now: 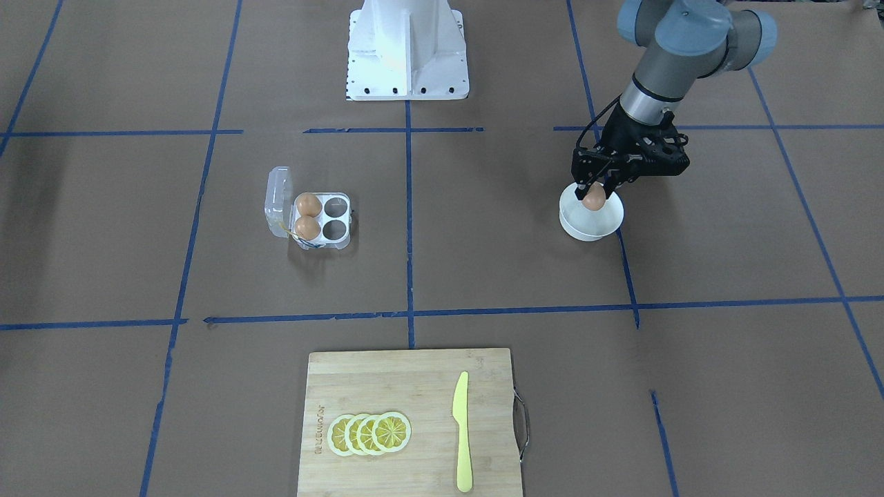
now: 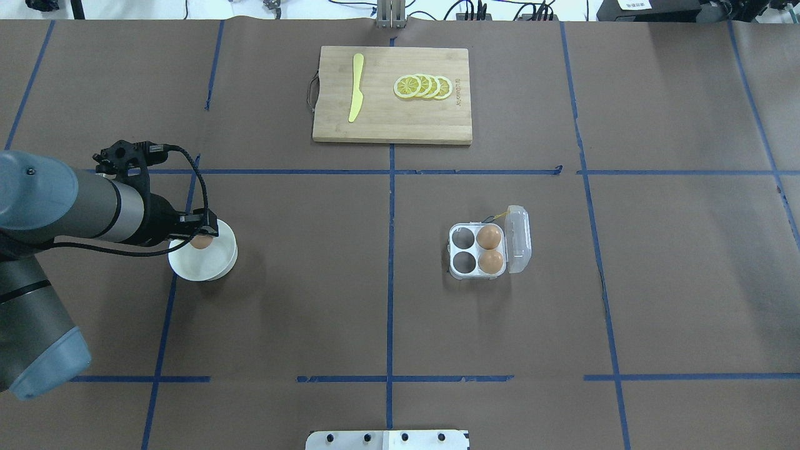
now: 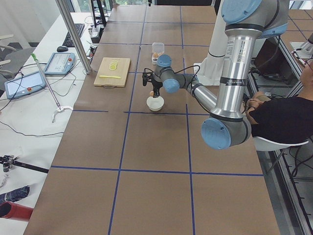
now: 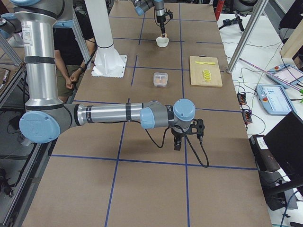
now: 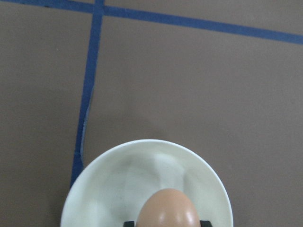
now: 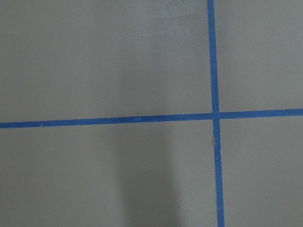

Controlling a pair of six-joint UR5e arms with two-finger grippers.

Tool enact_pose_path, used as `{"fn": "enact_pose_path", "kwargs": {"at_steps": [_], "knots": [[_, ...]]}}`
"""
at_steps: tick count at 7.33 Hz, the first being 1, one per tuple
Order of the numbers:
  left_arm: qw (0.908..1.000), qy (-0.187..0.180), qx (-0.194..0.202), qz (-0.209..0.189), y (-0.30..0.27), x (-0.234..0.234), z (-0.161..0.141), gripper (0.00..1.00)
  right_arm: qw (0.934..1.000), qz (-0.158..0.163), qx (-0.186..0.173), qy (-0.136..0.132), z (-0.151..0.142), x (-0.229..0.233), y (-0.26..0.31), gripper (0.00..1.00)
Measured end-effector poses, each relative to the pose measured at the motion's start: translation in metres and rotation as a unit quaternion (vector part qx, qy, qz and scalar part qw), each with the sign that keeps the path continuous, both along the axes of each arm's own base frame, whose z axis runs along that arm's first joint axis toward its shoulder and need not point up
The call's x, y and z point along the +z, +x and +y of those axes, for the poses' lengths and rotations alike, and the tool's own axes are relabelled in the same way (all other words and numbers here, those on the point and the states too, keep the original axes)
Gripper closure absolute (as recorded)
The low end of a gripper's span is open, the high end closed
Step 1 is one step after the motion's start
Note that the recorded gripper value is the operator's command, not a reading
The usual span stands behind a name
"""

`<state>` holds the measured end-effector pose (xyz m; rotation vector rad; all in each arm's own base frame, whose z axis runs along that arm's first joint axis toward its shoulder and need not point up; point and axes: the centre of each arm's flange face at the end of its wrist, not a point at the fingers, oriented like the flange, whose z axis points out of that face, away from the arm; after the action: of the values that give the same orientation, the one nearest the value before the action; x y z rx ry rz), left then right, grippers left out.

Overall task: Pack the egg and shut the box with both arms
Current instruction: 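Lift the egg with the left gripper and carry it to the carton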

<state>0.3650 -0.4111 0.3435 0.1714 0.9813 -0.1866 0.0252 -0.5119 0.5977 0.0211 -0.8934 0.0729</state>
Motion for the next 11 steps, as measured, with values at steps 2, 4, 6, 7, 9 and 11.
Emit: {"fn": "enact_pose_path", "kwargs": {"at_steps": [2, 4, 6, 7, 9, 11], "knots": [[0.9973, 0.016, -0.016, 0.07, 0.045, -0.081, -0.027, 1.0, 1.0, -0.005, 0.0, 0.003, -0.001, -0.004, 0.0, 0.0], [0.9854, 0.041, -0.011, 0.165, 0.109, -0.135, -0.028, 1.0, 1.0, -0.006, 0.0, 0.005, -0.002, -0.007, -0.001, 0.0], [0.9703, 0.094, -0.016, 0.222, 0.2, -0.17, 0.002, 1.0, 1.0, -0.007, 0.0, 0.006, -0.002, -0.008, -0.001, 0.0], [0.9659, 0.12, -0.011, 0.229, 0.232, -0.189, 0.012, 1.0, 1.0, -0.008, 0.0, 0.006, -0.002, -0.008, -0.001, 0.0], [0.9619, 0.152, -0.015, 0.227, 0.274, -0.206, 0.011, 1.0, 1.0, -0.008, -0.001, 0.004, 0.0, -0.005, -0.001, 0.0], [0.9627, 0.156, -0.022, 0.22, 0.292, -0.207, 0.007, 0.69, 1.0, -0.008, -0.001, 0.003, 0.0, -0.005, -0.001, 0.0]]}}
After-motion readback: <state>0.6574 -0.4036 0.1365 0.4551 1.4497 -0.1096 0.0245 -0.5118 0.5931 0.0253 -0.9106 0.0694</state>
